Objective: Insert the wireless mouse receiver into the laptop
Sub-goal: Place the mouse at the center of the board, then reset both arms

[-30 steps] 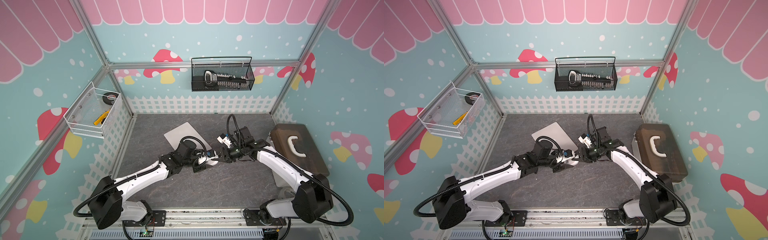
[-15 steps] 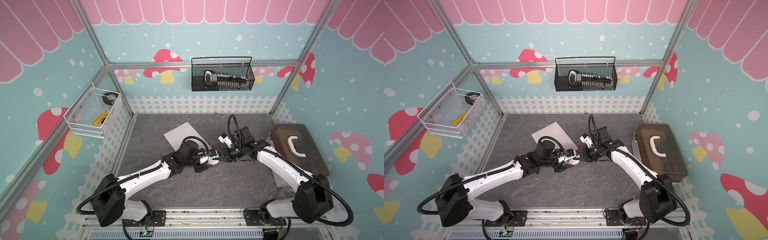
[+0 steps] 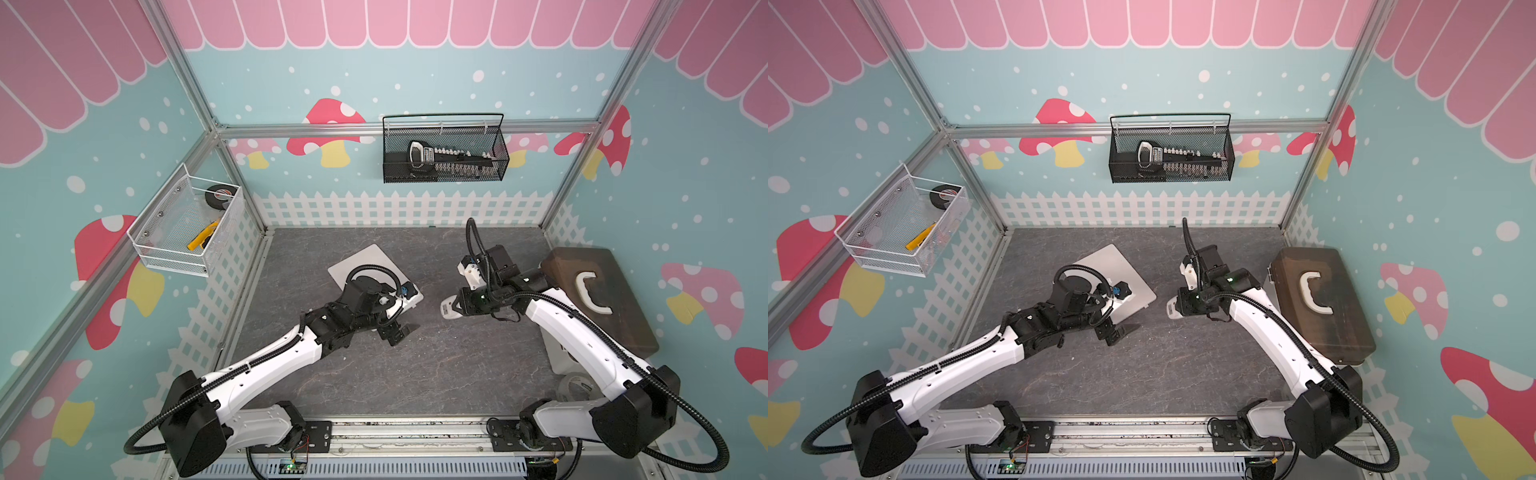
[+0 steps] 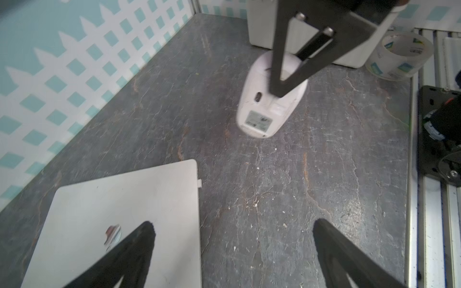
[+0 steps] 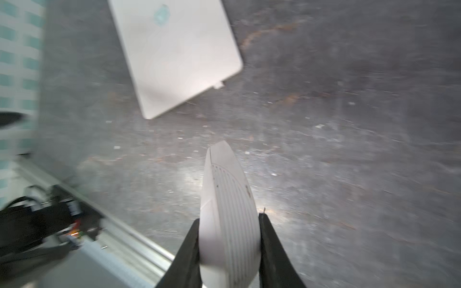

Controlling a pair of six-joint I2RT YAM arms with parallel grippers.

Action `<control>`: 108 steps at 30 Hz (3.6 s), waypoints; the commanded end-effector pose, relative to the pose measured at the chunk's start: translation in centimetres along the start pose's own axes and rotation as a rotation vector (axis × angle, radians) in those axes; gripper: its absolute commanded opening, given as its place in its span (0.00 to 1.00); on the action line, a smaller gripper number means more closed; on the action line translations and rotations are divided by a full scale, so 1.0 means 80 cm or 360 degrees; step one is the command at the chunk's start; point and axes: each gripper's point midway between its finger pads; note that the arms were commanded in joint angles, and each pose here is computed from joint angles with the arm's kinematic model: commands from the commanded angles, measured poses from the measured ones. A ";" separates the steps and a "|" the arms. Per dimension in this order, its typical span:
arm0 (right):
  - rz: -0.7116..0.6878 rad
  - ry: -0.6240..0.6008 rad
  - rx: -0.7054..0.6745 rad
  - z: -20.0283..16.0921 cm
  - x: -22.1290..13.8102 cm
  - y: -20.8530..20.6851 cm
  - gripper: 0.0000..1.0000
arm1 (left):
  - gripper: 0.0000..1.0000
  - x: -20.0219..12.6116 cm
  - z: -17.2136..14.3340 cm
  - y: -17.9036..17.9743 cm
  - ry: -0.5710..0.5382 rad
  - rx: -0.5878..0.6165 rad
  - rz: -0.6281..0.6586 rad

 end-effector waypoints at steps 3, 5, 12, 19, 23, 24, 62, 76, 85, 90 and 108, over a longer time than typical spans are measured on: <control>-0.0791 0.0239 -0.0323 -0.024 0.001 -0.069 0.18 | 0.99 -0.025 -0.002 0.053 -0.0029 -0.0370 0.0202; -0.0954 0.0290 -0.0434 -0.024 0.004 -0.073 0.19 | 0.99 -0.036 -0.005 0.078 -0.0044 -0.0417 0.0343; -0.1179 0.0449 -0.0686 -0.036 0.037 -0.056 0.20 | 0.99 -0.065 -0.018 0.121 -0.0050 -0.0455 0.0641; -0.1226 0.0504 -0.0813 -0.047 0.062 -0.033 0.23 | 0.99 -0.072 -0.023 0.120 -0.0047 -0.0448 0.0650; -0.1220 0.0533 -0.0835 -0.056 0.073 -0.025 0.25 | 0.99 -0.074 -0.016 0.119 -0.0065 -0.0425 0.0640; -0.1214 0.0536 -0.0835 -0.057 0.075 -0.023 0.27 | 0.99 -0.075 -0.015 0.119 -0.0066 -0.0420 0.0639; -0.0338 -0.0078 -0.0293 0.010 0.054 0.009 0.58 | 0.99 -0.068 -0.003 0.151 -0.0157 -0.0737 0.0640; -0.1066 -0.1257 -0.0239 0.020 -0.042 -0.172 0.81 | 0.99 -0.194 -0.148 0.332 -0.0443 -0.1176 0.1851; -0.1260 -0.1069 -0.0247 -0.020 0.009 -0.215 0.79 | 0.99 -0.153 -0.210 0.341 -0.0505 -0.1014 0.1830; -0.1204 -0.1207 -0.0218 -0.013 0.019 -0.227 0.80 | 0.99 -0.127 -0.204 0.364 -0.0524 -0.0974 0.1775; -0.0896 -0.1218 -0.0057 0.016 0.086 -0.270 0.87 | 0.99 -0.098 -0.214 0.359 -0.0540 -0.0931 0.1566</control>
Point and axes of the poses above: each gripper's point midway between its finger pads, its own x axis out along the fingers, its own y axis along the line the jaws close on, z = x × y, and after that the axes turned 9 degrees about -x, right-handed
